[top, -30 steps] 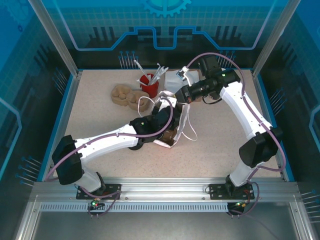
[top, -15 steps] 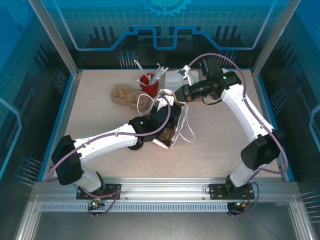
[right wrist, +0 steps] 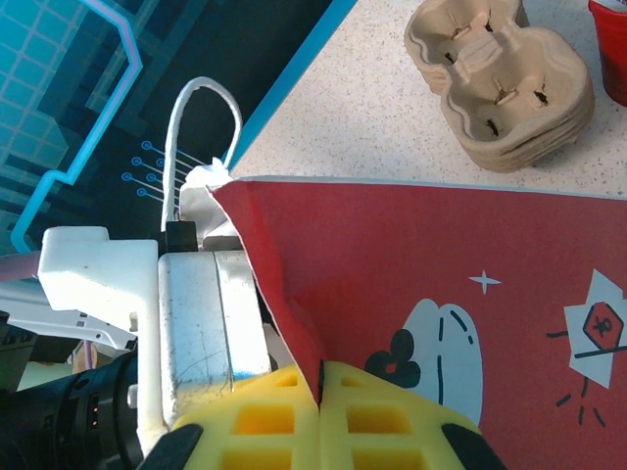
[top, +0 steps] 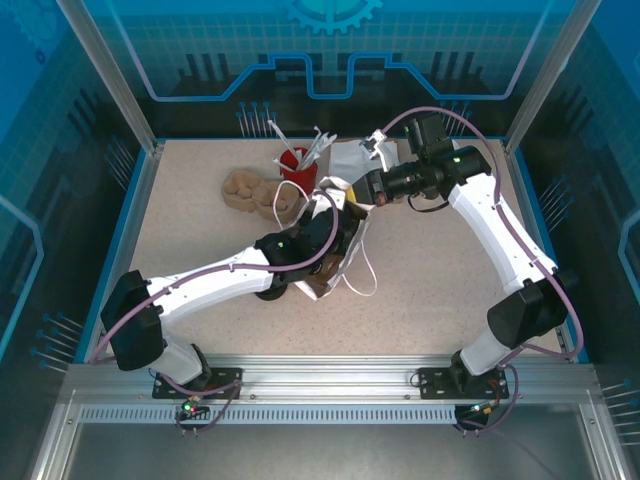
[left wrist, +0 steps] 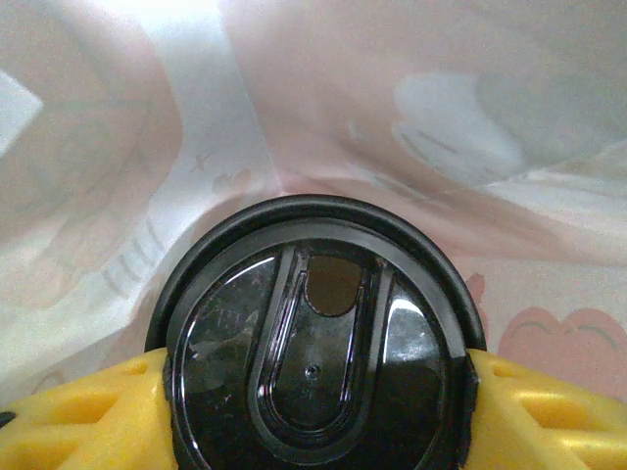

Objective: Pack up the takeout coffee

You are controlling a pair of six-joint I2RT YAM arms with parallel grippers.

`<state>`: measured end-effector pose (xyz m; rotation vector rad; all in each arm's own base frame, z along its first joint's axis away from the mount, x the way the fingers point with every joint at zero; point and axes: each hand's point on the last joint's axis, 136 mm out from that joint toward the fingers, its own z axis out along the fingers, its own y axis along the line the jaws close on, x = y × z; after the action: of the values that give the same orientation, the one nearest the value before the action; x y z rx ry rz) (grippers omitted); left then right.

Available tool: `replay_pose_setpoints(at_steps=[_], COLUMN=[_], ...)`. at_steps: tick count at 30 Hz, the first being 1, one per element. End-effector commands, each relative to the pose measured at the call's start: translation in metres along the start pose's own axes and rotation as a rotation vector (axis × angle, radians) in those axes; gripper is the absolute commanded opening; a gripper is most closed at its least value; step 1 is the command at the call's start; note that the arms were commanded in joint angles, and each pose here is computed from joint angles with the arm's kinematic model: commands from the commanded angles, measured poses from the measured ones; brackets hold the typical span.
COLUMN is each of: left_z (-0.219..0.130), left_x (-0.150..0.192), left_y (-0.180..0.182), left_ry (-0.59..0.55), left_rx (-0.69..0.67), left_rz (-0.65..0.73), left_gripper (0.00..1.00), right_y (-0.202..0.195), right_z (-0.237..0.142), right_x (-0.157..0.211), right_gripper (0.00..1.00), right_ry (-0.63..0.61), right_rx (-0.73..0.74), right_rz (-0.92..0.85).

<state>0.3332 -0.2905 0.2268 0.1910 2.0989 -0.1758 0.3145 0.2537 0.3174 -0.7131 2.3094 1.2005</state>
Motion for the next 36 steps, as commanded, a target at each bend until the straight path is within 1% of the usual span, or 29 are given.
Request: replay_pose_setpoints(at_steps=[1,7,23,28,36], left_z=[-0.002,-0.001,-0.011,-0.004,0.005], left_x=[-0.002,-0.007,-0.025,-0.016,-0.012], left_y=[-0.004,-0.009,-0.015,-0.011,-0.005], left_ry=[-0.021,-0.048,-0.086,-0.064,-0.052], left_rx=[0.045,0.063,0.099,0.071,0.037], left_rz=[0.015,0.049,0.054,0.068,0.085], left_gripper=[0.65,0.65,0.65,0.65,0.66], right_y=[0.011,0.01,-0.005,-0.004,0.0], right_z=[-0.006,-0.001,0.006,0.007,0.006], right_x=[-0.004,-0.002,-0.011,-0.014,-0.013], right_gripper=[0.0,0.0,0.0,0.0,0.0], right_ry=[-0.008,0.009,0.034,0.038,0.047], right_rx=[-0.052,-0.073,-0.12,-0.133,-0.152], right_rz=[-0.019,-0.005,0.022,0.022,0.022])
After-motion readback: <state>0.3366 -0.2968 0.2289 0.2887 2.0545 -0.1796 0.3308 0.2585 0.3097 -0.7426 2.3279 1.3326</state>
